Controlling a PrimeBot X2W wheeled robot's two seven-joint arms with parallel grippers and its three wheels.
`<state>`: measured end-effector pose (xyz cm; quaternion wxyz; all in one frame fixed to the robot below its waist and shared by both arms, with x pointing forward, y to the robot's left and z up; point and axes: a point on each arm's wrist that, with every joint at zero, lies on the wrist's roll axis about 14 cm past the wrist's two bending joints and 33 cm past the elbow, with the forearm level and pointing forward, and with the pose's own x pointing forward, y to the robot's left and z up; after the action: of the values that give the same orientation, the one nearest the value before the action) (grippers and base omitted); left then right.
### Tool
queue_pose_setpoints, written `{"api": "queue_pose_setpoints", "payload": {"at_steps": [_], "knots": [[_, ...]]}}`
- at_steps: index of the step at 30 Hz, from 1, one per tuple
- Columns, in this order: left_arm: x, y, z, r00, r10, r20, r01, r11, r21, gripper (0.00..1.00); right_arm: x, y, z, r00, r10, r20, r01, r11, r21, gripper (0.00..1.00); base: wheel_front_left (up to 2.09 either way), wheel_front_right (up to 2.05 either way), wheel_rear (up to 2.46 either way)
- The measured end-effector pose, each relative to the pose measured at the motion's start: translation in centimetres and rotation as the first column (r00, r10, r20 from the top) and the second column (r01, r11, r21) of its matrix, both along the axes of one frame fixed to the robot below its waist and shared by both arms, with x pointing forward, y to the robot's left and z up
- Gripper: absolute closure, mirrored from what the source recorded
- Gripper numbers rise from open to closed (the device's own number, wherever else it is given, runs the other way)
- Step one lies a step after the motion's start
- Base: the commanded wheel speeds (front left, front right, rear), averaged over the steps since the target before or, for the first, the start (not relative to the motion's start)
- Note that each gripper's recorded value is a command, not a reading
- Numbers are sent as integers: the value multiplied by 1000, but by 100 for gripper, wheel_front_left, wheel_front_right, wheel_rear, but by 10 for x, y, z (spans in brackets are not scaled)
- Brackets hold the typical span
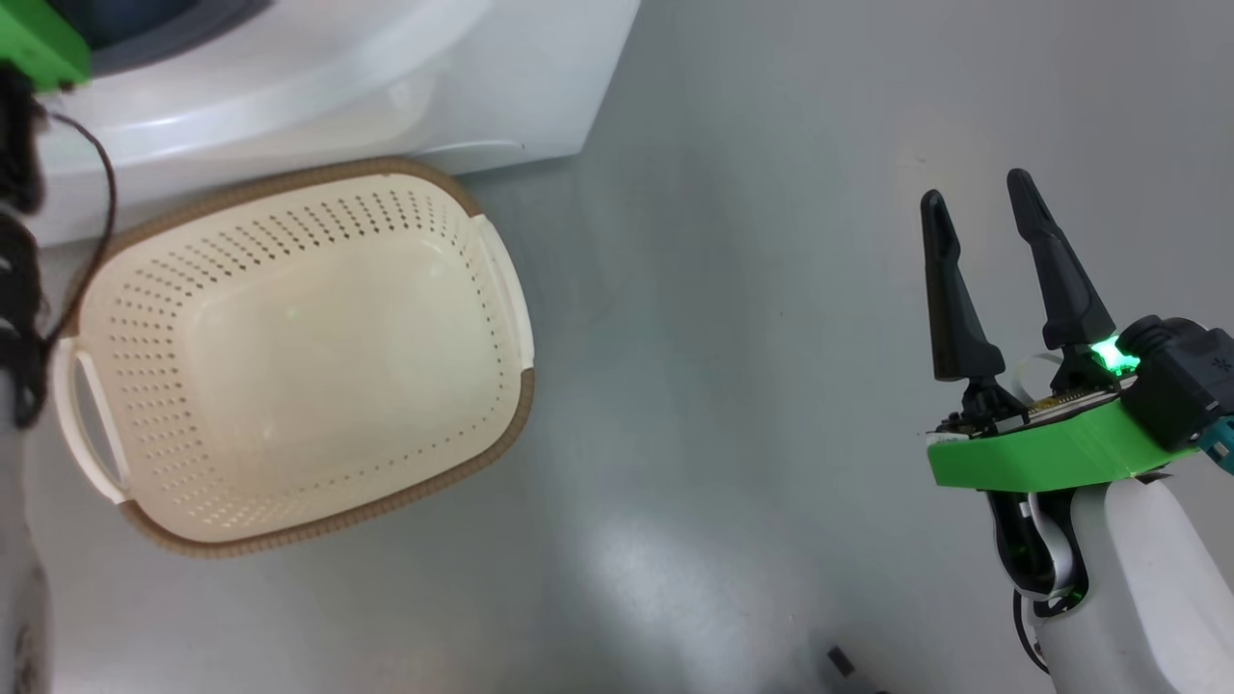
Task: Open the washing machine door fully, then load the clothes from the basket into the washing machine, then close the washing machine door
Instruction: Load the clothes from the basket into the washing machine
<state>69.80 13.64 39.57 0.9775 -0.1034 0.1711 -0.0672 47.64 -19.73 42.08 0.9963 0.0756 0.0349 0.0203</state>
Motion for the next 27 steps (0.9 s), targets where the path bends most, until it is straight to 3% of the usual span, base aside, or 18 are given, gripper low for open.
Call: {"api": "queue_pose_setpoints", "payload": {"at_steps": [13,27], "knots": [[-37,2,14,999,13,39,-12,1000,-17,0,-3,7,26,998,30,54,-30,1000,-2,0,0,0,0],[-87,5,66,983,-21,181,27,999,-28,0,-17,17,61,990,75,120,-76,997,10,0,0,0,0]]}}
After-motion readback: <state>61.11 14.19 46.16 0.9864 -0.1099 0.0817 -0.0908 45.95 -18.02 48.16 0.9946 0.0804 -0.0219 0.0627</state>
